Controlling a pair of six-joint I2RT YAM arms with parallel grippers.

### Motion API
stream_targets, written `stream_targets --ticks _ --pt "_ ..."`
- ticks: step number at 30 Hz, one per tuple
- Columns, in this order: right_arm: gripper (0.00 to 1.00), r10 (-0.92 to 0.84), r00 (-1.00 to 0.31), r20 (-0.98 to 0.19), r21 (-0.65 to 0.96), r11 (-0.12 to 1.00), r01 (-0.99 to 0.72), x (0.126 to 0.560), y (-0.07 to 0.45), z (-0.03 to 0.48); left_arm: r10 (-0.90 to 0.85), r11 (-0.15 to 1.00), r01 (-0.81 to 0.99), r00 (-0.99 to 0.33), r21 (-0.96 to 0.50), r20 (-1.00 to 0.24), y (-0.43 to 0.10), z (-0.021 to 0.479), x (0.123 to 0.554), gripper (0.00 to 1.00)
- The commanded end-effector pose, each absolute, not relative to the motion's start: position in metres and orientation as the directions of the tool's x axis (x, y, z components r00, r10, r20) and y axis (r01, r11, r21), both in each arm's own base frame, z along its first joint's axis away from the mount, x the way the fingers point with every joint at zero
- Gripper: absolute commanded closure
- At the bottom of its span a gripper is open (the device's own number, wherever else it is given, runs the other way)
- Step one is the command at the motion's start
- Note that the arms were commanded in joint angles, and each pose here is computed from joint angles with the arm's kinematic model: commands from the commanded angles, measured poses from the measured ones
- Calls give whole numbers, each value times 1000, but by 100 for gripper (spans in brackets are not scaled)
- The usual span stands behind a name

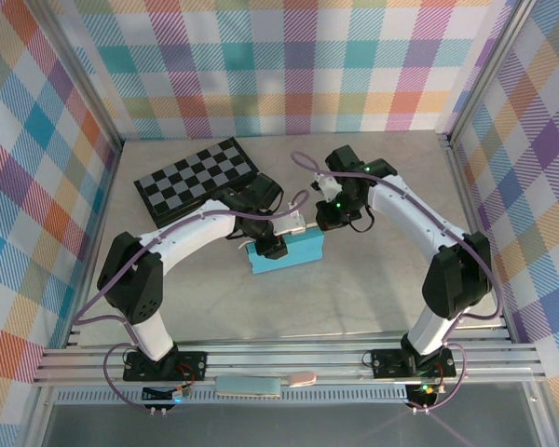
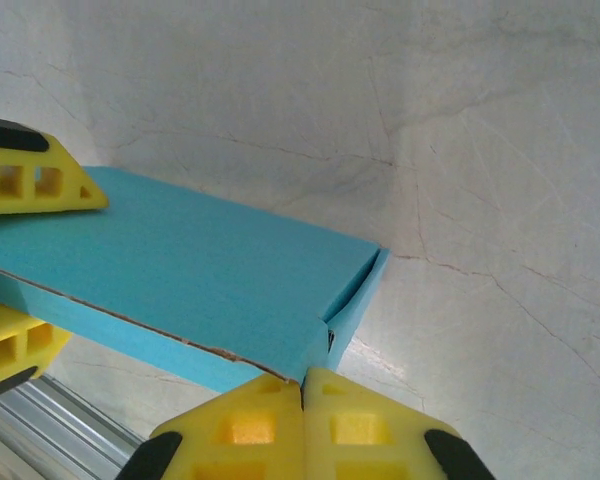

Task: Fold the paper box

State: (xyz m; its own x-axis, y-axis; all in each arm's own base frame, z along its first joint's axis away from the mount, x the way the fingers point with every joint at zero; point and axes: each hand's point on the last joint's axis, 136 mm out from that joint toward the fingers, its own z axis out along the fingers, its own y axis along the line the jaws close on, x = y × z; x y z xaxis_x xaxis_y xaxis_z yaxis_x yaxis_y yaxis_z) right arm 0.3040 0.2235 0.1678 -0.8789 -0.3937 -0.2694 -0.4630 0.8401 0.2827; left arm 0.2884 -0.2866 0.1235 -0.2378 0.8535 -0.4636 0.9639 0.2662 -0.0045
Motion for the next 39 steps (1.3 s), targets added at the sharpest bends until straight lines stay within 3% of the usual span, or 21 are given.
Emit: stream_targets --ticks 1,26,39 --pt "100 -374 -894 -245 336 833 -440 298 232 177 846 281 960 -250 -4 -470 -289 124 297 56" --pt "100 -345 -930 -131 370 853 -368 290 233 170 844 290 957 -256 0 -470 -289 126 299 51" --pt "100 -357 -894 -270 317 844 -433 286 224 152 833 311 950 -282 -18 -476 -292 126 300 59"
